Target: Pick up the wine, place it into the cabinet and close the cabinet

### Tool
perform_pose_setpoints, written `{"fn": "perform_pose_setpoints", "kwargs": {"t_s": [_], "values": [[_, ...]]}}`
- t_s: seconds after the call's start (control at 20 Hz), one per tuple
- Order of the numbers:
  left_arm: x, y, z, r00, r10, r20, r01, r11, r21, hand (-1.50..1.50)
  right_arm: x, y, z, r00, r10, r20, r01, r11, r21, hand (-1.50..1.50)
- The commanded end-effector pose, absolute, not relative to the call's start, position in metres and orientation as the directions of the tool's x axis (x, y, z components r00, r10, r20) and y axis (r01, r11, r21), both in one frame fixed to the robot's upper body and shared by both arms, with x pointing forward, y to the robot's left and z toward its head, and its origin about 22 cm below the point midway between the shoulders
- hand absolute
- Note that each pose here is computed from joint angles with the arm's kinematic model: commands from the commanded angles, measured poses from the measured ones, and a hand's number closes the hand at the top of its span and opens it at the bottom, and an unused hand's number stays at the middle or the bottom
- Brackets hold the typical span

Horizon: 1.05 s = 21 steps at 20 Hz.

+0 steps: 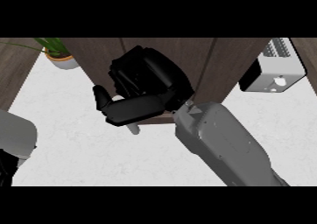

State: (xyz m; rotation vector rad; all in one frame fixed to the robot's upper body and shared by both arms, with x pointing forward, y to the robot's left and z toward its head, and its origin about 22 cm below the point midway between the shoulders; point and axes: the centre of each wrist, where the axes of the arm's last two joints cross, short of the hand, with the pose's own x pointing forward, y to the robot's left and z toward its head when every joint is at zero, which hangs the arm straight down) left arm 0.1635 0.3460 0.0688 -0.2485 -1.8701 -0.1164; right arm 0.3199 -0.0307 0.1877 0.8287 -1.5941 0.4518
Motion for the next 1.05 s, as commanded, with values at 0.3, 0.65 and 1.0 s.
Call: {"fn": "perform_pose_setpoints", "kwargs": {"t_s": [0.3,0.65,1.0], "values": [[0.158,0.347,0.057,-0.288,0.113,0.951,0.236,0.971,-0.044,1.50,0.375,-0.058,0.151,-0.027,-0.226,0.974,-0.641,0.751,0.157,1.50],[0.168,0.344,0.065,-0.278,0.107,0.955,0.236,0.971,-0.040,1.50,0.400,-0.085,0.160,-0.068,-0.214,0.974,-0.615,0.778,0.128,1.50],[0.180,0.345,0.065,-0.291,0.112,0.950,0.224,0.973,-0.046,1.50,0.407,-0.094,0.154,-0.086,-0.192,0.978,-0.646,0.758,0.092,1.50]]}}
